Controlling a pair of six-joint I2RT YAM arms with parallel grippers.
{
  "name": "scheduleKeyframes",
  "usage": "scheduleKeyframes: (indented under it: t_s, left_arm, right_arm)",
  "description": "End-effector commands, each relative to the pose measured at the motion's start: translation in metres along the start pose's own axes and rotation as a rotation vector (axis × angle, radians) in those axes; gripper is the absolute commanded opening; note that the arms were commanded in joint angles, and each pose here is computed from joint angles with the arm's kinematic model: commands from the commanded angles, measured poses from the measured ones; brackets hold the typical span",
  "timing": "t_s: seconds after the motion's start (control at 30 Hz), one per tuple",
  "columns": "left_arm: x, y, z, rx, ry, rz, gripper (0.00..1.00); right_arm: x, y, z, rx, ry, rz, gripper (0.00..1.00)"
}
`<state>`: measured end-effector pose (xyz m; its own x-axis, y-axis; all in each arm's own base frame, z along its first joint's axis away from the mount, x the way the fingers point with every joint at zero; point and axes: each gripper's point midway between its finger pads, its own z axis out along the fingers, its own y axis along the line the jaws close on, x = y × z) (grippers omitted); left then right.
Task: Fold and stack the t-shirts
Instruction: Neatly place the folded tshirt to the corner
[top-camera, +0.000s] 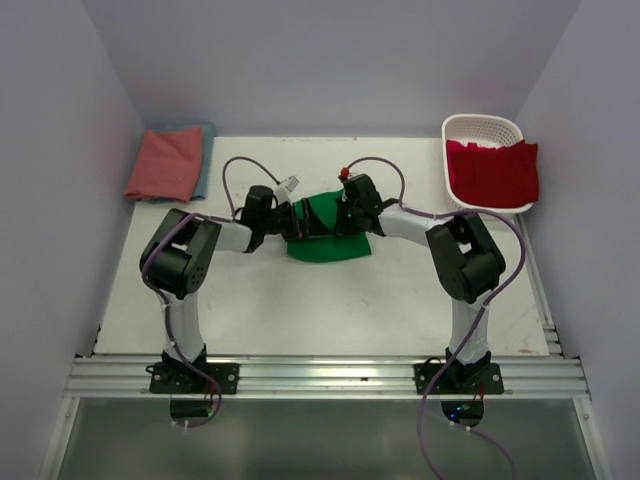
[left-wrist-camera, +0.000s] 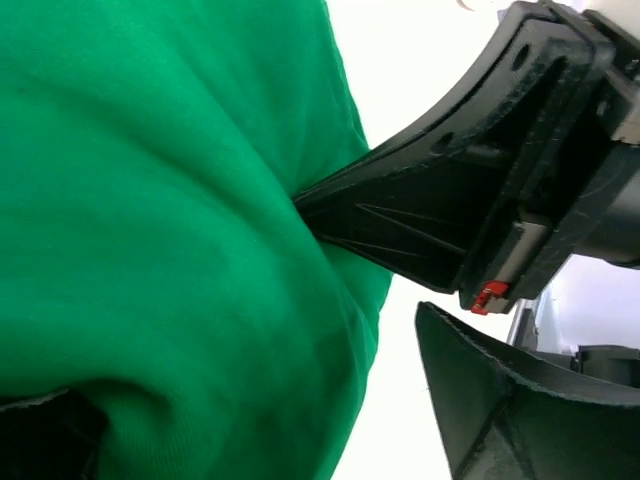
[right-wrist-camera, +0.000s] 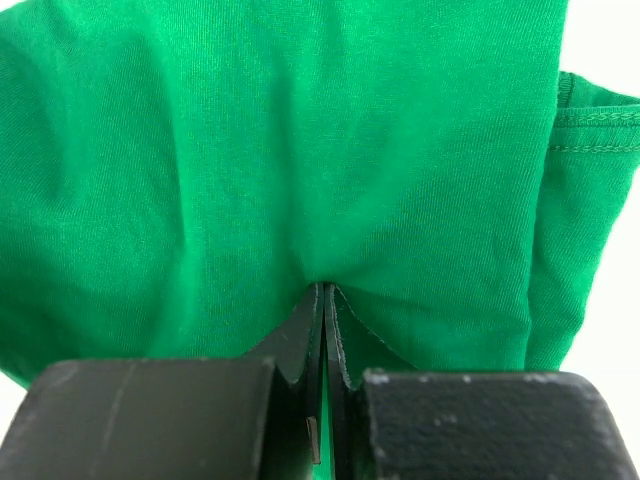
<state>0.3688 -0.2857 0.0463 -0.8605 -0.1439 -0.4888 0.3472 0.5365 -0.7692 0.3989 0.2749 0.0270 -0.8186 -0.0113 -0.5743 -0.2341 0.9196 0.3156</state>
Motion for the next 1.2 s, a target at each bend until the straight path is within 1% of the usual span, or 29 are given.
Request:
scheduleKeyframes:
  t_s: [0.0,0.03,0.07,0.1,0.13,0.3,0.37,0.4,0.47,0.5,0.53,0.6,0.63,0.67,0.7,0.73,0.77,0.8,0.83,0.87,0.9,0.93,0.97,1.0,1.03,1.07,1.1,1.13,1.17]
  left_arm:
    - [0.052,0.034,0.001,-0.111,0.12,-0.159,0.93]
    - [0.048,0.032,0.004,-0.094,0.11,-0.154,0.85]
    - [0.046,0.03,0.005,-0.079,0.105,-0.155,0.55]
    - [0.048,0.026,0.006,-0.045,0.114,-0.161,0.33]
    - [0.045,0.025,0.008,-0.026,0.101,-0.181,0.01]
    - [0.041,0.024,-0.003,-0.033,0.035,-0.182,0.0]
    - [0.023,0.005,-0.015,-0.005,-0.032,-0.141,0.0]
    - [0.011,-0.009,-0.027,-0.007,-0.087,-0.108,0.0]
    - [-0.003,-0.018,-0.043,-0.048,-0.15,-0.051,0.0]
    - [-0.018,-0.018,-0.051,-0.106,-0.211,-0.027,0.0]
    - [-0.03,-0.033,-0.068,-0.125,-0.254,0.014,0.0]
    - [-0.051,-0.038,-0.088,-0.182,-0.347,0.035,0.0]
    - [-0.094,-0.051,-0.129,-0.233,-0.518,0.083,0.0]
    - [-0.093,-0.052,-0.131,-0.236,-0.516,0.08,0.0]
    - [-0.103,-0.043,-0.142,-0.273,-0.544,0.083,0.0]
    - [-0.118,-0.046,-0.149,-0.278,-0.569,0.094,0.0]
    - [-0.125,-0.042,-0.153,-0.291,-0.571,0.089,0.0]
    - [-0.139,-0.032,-0.167,-0.324,-0.607,0.09,0.0]
    - [-0.16,-0.034,-0.18,-0.346,-0.661,0.101,0.0]
    - [-0.169,-0.028,-0.186,-0.37,-0.673,0.097,0.0]
    - [-0.184,-0.02,-0.203,-0.397,-0.719,0.09,0.0]
    - [-0.206,-0.027,-0.218,-0.395,-0.769,0.1,0.0]
    - [-0.217,-0.021,-0.226,-0.409,-0.795,0.088,0.0]
    - [-0.231,-0.016,-0.242,-0.429,-0.838,0.079,0.0]
    - [-0.256,-0.023,-0.264,-0.427,-0.901,0.102,0.0]
    - [-0.265,-0.013,-0.267,-0.441,-0.902,0.088,0.0]
    - [-0.277,-0.006,-0.281,-0.46,-0.928,0.088,0.0]
    - [-0.3,-0.016,-0.297,-0.463,-0.974,0.121,0.0]
    - [-0.305,0.002,-0.292,-0.491,-0.954,0.098,0.0]
  right_arm:
    - [0.005,-0.001,-0.001,-0.004,0.006,-0.008,0.0]
    - [0.007,0.0,-0.001,-0.009,0.009,-0.009,0.0]
    - [0.007,0.0,-0.002,-0.01,0.01,-0.009,0.0]
    - [0.006,0.0,-0.003,-0.011,0.006,-0.005,0.0]
    - [0.006,0.0,-0.004,-0.013,0.003,-0.006,0.0]
    - [0.008,0.002,-0.015,-0.026,0.005,-0.022,0.0]
    - [-0.001,0.009,-0.03,-0.048,-0.02,-0.034,0.0]
    - [-0.006,0.011,-0.043,-0.057,-0.039,-0.04,0.0]
    - [-0.01,0.016,-0.06,-0.073,-0.064,-0.047,0.0]
    - [-0.006,0.014,-0.068,-0.068,-0.06,-0.046,0.0]
    - [-0.019,0.019,-0.088,-0.079,-0.11,-0.051,0.0]
    - [-0.014,0.019,-0.104,-0.089,-0.118,-0.053,0.0]
    - [-0.013,0.022,-0.134,-0.111,-0.153,-0.054,0.0]
    - [-0.013,0.022,-0.134,-0.112,-0.152,-0.055,0.0]
    - [-0.011,0.023,-0.14,-0.121,-0.157,-0.058,0.0]
    - [-0.014,0.027,-0.154,-0.137,-0.183,-0.062,0.0]
    - [-0.007,0.023,-0.158,-0.13,-0.168,-0.066,0.0]
    - [-0.005,0.025,-0.164,-0.139,-0.171,-0.066,0.0]
    - [-0.006,0.026,-0.174,-0.15,-0.188,-0.069,0.0]
    - [0.003,0.023,-0.176,-0.145,-0.173,-0.07,0.0]
    - [0.006,0.022,-0.179,-0.147,-0.172,-0.068,0.0]
    - [0.01,0.02,-0.181,-0.147,-0.169,-0.068,0.0]
    - [0.017,0.017,-0.186,-0.143,-0.166,-0.07,0.0]
    - [0.022,0.015,-0.186,-0.14,-0.159,-0.069,0.0]
    - [0.027,0.013,-0.186,-0.139,-0.151,-0.069,0.0]
    - [0.037,0.008,-0.186,-0.13,-0.131,-0.067,0.0]
    - [0.04,0.007,-0.187,-0.131,-0.126,-0.063,0.0]
    - [0.049,0.005,-0.184,-0.133,-0.108,-0.058,0.0]
    - [0.054,0.005,-0.184,-0.139,-0.1,-0.053,0.0]
